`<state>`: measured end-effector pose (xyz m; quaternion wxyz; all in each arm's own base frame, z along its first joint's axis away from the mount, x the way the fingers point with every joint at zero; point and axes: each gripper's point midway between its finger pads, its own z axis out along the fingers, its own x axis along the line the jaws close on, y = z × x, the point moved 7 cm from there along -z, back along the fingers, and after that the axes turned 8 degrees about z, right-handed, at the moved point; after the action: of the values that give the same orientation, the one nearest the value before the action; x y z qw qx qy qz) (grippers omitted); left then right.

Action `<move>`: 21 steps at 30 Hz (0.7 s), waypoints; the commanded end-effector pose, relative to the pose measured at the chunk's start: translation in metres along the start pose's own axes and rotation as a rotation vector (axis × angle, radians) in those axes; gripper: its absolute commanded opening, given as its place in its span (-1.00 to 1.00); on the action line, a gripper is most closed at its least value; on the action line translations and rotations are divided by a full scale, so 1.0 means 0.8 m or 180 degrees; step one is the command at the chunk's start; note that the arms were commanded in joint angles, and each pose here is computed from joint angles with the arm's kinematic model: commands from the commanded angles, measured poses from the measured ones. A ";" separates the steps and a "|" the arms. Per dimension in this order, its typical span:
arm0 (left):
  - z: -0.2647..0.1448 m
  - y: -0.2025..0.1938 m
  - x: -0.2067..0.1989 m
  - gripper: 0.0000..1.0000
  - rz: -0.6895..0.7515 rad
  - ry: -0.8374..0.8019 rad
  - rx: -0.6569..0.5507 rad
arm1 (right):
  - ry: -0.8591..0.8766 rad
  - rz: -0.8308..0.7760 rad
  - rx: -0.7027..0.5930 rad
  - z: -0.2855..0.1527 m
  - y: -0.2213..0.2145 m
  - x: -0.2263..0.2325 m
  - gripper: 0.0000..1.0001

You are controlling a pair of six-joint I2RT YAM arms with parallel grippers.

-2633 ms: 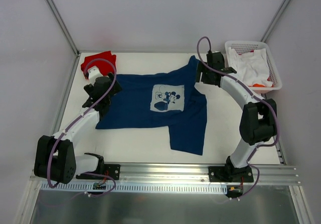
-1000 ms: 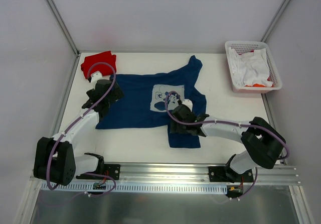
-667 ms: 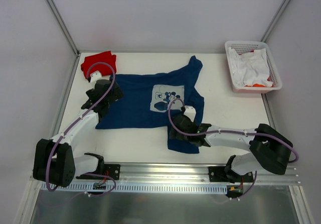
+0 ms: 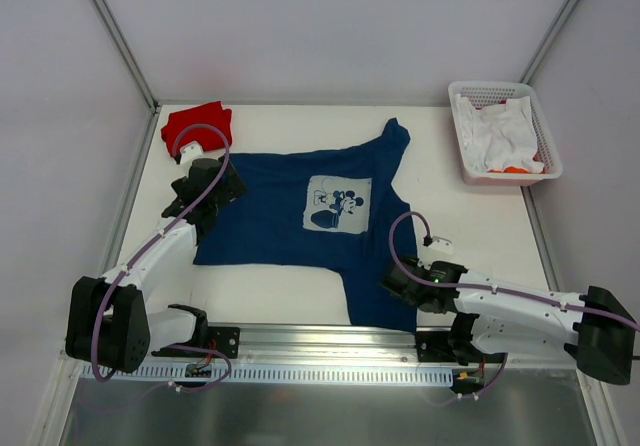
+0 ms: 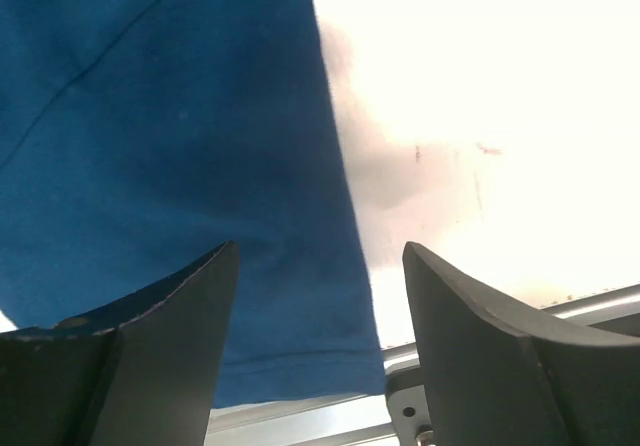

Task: Fold and stack the t-shirts
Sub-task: Flatten out the tshirt

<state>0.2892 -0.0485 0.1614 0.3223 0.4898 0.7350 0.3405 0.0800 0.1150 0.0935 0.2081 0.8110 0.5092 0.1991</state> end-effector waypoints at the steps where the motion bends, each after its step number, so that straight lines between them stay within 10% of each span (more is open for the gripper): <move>1: -0.009 0.017 -0.005 0.98 -0.0037 -0.0067 -0.0145 | -0.0059 -0.0063 -0.0159 -0.006 0.011 0.001 0.41; 21: -0.015 -0.003 0.004 0.98 -0.0039 -0.0037 0.0001 | -0.0030 -0.0600 -0.0287 -0.015 0.029 0.040 0.43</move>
<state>0.2838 -0.0473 0.1678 0.3313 0.4852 0.7326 0.3437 0.1091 0.1504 0.1216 0.2552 0.7485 0.5763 0.2063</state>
